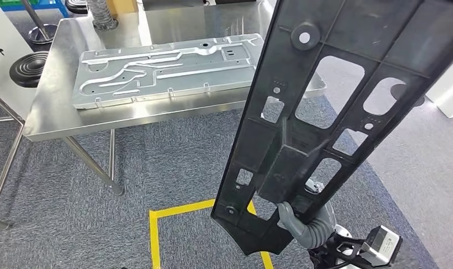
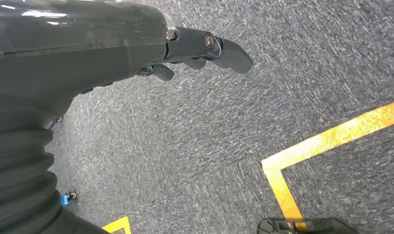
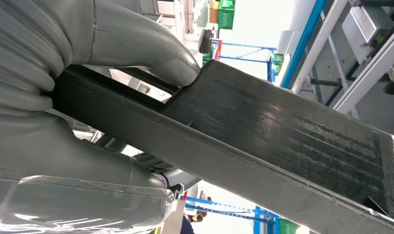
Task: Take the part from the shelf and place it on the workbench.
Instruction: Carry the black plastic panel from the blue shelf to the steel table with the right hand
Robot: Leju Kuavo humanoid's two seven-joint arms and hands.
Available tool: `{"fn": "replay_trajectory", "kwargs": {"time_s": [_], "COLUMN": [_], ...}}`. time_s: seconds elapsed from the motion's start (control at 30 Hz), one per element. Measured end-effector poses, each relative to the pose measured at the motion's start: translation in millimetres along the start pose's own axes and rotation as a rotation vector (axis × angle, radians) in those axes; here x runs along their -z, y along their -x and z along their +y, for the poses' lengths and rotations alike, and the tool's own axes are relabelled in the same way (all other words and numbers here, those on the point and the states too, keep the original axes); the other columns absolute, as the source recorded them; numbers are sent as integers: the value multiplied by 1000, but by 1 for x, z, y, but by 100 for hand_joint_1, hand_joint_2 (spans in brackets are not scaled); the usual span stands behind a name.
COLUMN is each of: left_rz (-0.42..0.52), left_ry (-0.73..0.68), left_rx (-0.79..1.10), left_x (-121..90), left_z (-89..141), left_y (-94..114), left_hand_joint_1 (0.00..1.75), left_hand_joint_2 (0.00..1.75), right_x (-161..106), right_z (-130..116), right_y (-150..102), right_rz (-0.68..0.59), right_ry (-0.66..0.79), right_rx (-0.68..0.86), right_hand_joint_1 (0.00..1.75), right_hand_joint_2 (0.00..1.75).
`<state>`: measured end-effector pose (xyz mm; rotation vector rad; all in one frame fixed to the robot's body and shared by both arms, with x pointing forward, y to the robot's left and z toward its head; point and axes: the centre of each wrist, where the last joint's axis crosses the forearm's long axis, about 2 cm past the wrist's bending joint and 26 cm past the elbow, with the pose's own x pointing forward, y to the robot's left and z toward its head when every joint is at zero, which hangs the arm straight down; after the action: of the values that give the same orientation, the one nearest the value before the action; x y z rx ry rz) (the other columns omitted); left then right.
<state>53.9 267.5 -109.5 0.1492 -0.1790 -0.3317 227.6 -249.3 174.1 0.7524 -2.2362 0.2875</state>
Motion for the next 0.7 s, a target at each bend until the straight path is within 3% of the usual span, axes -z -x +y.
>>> {"fn": "replay_trajectory", "kwargs": {"time_s": [0.7], "left_rz": [-2], "left_ry": [2], "left_rx": [2], "left_x": [0], "left_z": [-1], "left_y": [-1], "left_hand_joint_1": [0], "left_hand_joint_2": [175], "right_x": [4], "right_z": [-2], "right_y": [0], "right_rz": [-8], "right_ry": [-12], "right_rx": [-2], "right_hand_joint_1": [175], "right_hand_joint_2": [175]}}
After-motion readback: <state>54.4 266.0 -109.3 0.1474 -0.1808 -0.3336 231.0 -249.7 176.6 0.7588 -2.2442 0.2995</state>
